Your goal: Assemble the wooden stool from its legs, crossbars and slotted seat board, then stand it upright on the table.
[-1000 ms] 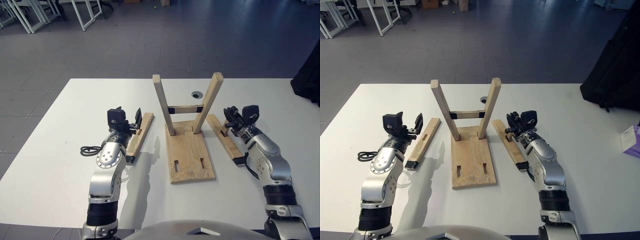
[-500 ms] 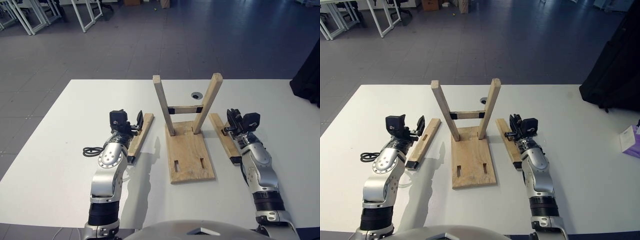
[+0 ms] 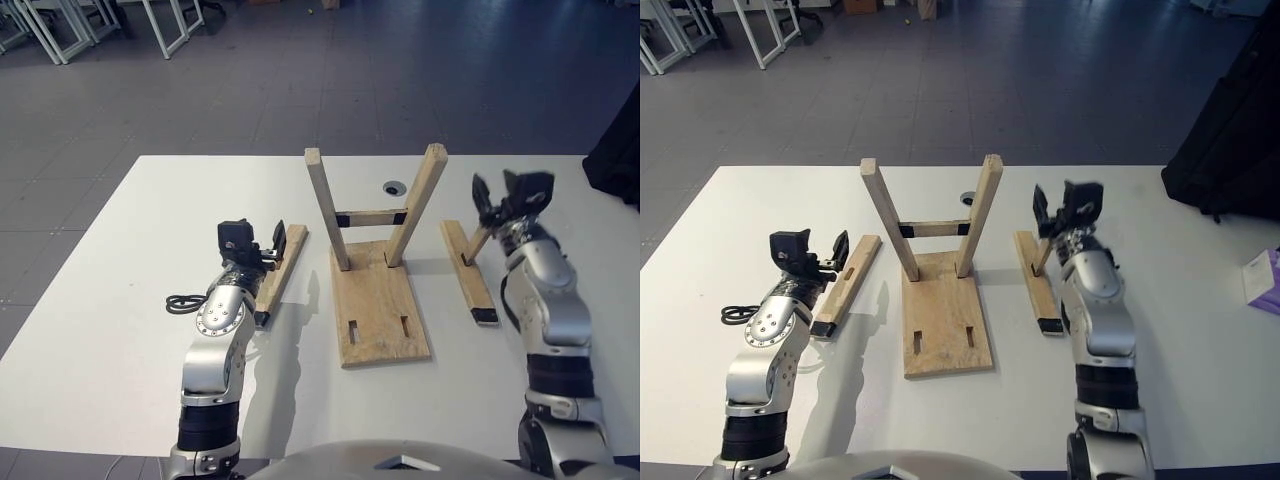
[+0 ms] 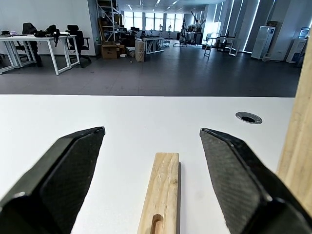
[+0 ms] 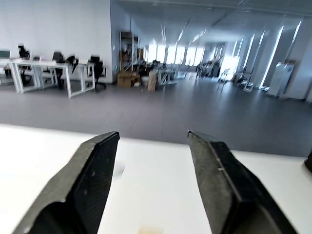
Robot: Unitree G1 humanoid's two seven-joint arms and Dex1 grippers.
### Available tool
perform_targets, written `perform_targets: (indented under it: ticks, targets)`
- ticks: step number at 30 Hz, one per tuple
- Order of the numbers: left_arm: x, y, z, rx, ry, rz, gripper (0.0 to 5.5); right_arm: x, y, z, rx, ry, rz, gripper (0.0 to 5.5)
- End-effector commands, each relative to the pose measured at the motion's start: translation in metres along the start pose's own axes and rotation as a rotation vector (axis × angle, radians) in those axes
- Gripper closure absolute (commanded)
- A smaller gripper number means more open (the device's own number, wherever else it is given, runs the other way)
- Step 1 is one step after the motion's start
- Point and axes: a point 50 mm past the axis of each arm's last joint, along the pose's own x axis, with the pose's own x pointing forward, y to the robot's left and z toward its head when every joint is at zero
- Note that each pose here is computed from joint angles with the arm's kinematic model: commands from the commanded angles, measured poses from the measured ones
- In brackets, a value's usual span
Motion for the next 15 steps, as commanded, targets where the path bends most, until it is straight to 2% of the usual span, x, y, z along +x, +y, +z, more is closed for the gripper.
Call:
perform_targets:
  ticks: [1,2,4,7,9,12,15]
  targets:
    - [0.002,-0.001,0.000,0.003,0.001,0.001,1.87,0.026,-0.004,0.038,-0.015,-0.070,-0.027,2.89]
    - [0.002,-0.002,0.000,0.003,0.001,-0.002,1.87,0.030,-0.005,0.036,-0.009,-0.051,-0.030,2.89]
    - [0.002,-0.002,0.000,0.003,0.000,-0.001,1.87,0.031,-0.003,0.009,0.012,0.064,-0.029,2.89]
    - [0.003,-0.002,0.001,0.005,0.001,-0.006,1.87,0.015,0.003,-0.050,0.053,0.277,-0.040,2.89]
    - [0.004,-0.003,0.001,0.004,0.003,-0.013,1.87,0.005,0.004,-0.074,0.081,0.351,-0.055,2.89]
    - [0.005,-0.004,0.000,0.002,0.004,-0.015,1.87,0.011,0.002,-0.058,0.128,0.267,-0.087,2.89]
    - [0.006,-0.004,0.000,0.000,0.000,-0.013,1.87,0.024,-0.009,0.005,0.188,-0.038,-0.112,2.89]
